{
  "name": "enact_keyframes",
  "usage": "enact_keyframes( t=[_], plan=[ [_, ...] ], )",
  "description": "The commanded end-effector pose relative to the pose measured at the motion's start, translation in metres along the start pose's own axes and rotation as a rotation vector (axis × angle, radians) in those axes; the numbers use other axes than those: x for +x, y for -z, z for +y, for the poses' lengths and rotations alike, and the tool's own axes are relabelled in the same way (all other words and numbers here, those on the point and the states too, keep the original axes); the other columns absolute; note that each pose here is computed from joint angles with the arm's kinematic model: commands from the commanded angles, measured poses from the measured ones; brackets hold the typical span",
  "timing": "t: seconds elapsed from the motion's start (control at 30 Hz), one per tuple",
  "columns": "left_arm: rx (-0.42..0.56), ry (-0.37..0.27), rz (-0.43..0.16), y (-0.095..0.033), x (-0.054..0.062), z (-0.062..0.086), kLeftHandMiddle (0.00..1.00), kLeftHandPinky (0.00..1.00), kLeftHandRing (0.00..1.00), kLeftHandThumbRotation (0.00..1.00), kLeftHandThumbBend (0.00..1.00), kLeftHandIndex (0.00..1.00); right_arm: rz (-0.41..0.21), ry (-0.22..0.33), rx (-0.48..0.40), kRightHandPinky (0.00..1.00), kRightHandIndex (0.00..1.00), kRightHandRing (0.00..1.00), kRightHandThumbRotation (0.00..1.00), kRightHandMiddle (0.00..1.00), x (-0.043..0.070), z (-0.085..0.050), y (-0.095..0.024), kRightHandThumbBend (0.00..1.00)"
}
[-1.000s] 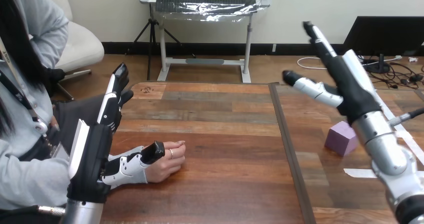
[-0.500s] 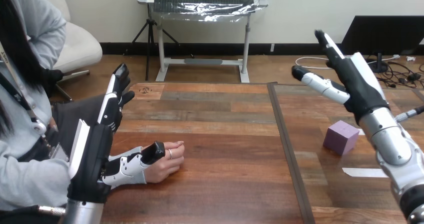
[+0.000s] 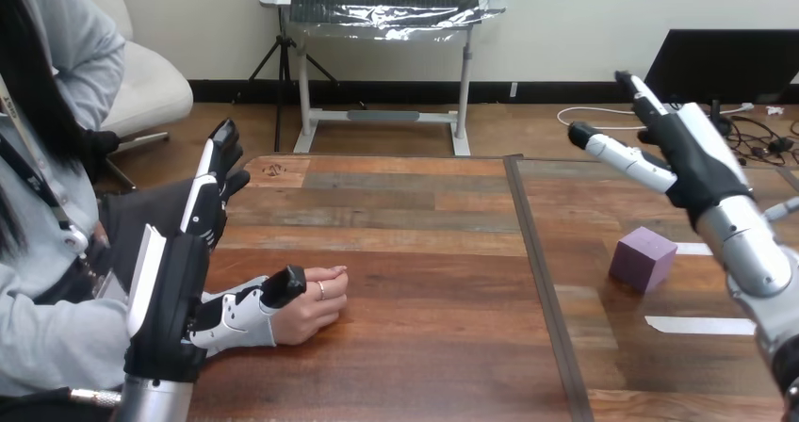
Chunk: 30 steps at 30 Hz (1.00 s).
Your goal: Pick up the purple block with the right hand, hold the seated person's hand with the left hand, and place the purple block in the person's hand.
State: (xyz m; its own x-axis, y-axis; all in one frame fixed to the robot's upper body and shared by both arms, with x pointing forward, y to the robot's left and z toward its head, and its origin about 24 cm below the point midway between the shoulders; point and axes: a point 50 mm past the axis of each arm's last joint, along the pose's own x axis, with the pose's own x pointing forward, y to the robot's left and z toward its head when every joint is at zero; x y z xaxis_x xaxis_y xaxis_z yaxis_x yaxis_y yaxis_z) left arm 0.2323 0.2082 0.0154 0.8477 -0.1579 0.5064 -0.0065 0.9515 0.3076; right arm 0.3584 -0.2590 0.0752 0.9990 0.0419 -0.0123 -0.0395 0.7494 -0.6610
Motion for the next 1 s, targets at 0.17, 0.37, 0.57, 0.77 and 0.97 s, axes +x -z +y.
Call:
enact_keyframes(
  t=[0.17,0.37,0.57,0.77,0.97],
  plan=[
    [0.017,-0.038,-0.073,-0.007,0.016,0.005,0.99,0.91,0.97,0.73,1.0,0.99,-0.042,0.087,-0.089,0.87,1.0,1.0,0.86,1.0,0.019,-0.038,-0.03,1.0],
    [0.023,-0.044,-0.072,-0.007,0.015,0.005,0.99,0.9,0.96,0.74,1.0,0.99,-0.003,0.087,-0.1,0.89,1.0,1.0,0.84,1.0,0.019,-0.041,-0.026,1.0],
    [0.023,-0.044,-0.074,-0.007,0.014,0.005,0.99,0.9,0.96,0.73,1.0,0.99,0.035,0.082,-0.101,0.9,1.0,1.0,0.81,1.0,0.018,-0.043,-0.021,1.0],
    [0.019,-0.046,-0.077,-0.008,0.014,0.005,0.99,0.9,0.96,0.72,1.0,0.98,0.074,0.077,-0.116,0.89,1.0,1.0,0.79,1.0,0.017,-0.044,-0.017,1.0],
    [0.016,-0.048,-0.079,-0.008,0.013,0.005,0.99,0.9,0.96,0.72,1.0,0.99,0.116,0.072,-0.151,0.89,1.0,1.0,0.78,1.0,0.016,-0.044,-0.011,1.0]
  ],
)
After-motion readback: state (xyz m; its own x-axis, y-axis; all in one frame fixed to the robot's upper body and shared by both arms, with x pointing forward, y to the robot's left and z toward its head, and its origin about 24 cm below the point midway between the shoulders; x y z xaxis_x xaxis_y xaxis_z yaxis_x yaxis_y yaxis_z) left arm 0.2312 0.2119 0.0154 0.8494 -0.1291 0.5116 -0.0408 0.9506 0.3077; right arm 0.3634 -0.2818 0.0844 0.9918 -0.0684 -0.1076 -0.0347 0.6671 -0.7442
